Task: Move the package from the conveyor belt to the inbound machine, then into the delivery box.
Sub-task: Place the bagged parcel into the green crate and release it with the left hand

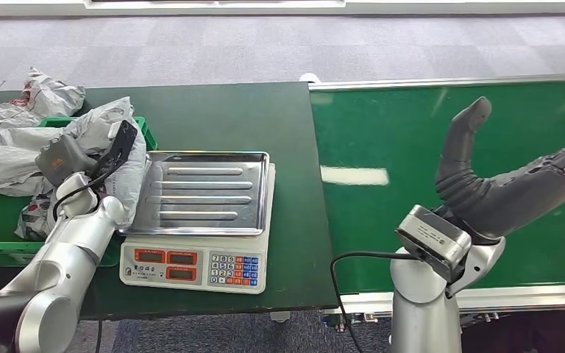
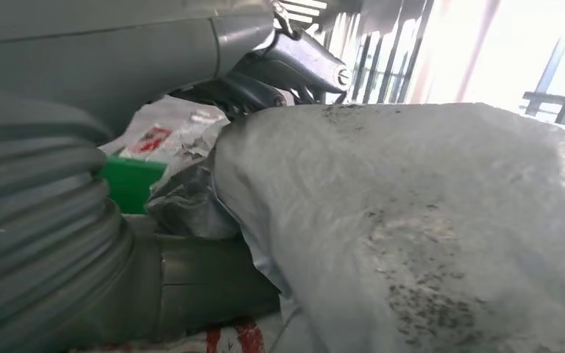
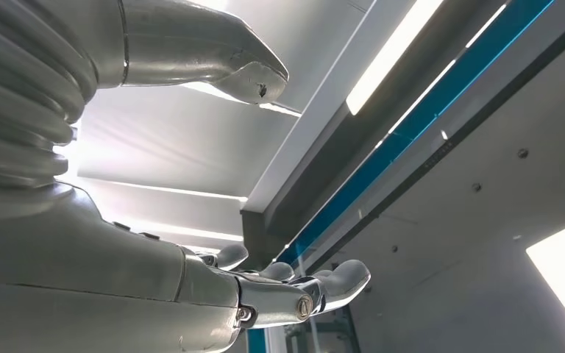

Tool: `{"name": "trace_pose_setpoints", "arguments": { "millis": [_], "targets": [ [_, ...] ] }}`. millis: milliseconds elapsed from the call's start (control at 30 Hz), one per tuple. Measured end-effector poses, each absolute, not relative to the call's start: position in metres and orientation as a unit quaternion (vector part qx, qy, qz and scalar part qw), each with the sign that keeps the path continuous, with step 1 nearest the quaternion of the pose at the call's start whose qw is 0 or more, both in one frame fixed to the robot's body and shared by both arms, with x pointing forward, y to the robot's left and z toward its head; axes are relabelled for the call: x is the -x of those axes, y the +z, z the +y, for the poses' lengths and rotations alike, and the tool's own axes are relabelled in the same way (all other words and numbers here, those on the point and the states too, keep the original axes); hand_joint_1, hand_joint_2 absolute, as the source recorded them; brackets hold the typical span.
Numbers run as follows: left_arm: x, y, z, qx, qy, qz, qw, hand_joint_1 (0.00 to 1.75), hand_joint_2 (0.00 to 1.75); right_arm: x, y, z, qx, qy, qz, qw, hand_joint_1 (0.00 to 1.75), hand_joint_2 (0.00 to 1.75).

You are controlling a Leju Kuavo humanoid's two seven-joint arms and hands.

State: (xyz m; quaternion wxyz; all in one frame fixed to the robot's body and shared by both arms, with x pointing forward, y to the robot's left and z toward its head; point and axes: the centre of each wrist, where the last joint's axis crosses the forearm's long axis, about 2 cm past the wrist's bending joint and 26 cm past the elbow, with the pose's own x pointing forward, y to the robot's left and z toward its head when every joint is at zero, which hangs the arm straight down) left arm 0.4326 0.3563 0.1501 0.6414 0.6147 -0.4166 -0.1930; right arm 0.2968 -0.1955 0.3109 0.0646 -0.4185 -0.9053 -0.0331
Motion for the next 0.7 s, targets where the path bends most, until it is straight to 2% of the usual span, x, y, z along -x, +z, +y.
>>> {"name": "trace_pose_setpoints", "arguments": {
  "millis": [67,200,467,700],
  "targets": [
    [-0.431,0.149,0.362,-0.603,-0.158,-0.423,0.657,1.72,1.75,-0.297,0.311,-0.195,0.423,-0.03,-0.903,0.067,0.0,1.75],
    [-0.423,0.142,0.376,-0.571,-0.074,-0.449,0.683,0.0,0.0,-0.296,0.312,-0.196,0.428,-0.027,-0.901,0.066,0.0,1.75],
    [-0.408,0.128,0.393,-0.545,-0.012,-0.467,0.696,0.0,0.0,-0.296,0.312,-0.196,0.428,-0.027,-0.901,0.063,0.0,1.75],
    [-0.403,0.137,0.395,-0.524,0.056,-0.577,0.624,0.0,0.0,-0.296,0.312,-0.196,0.431,-0.024,-0.9,0.063,0.0,1.75]
  ]
}}
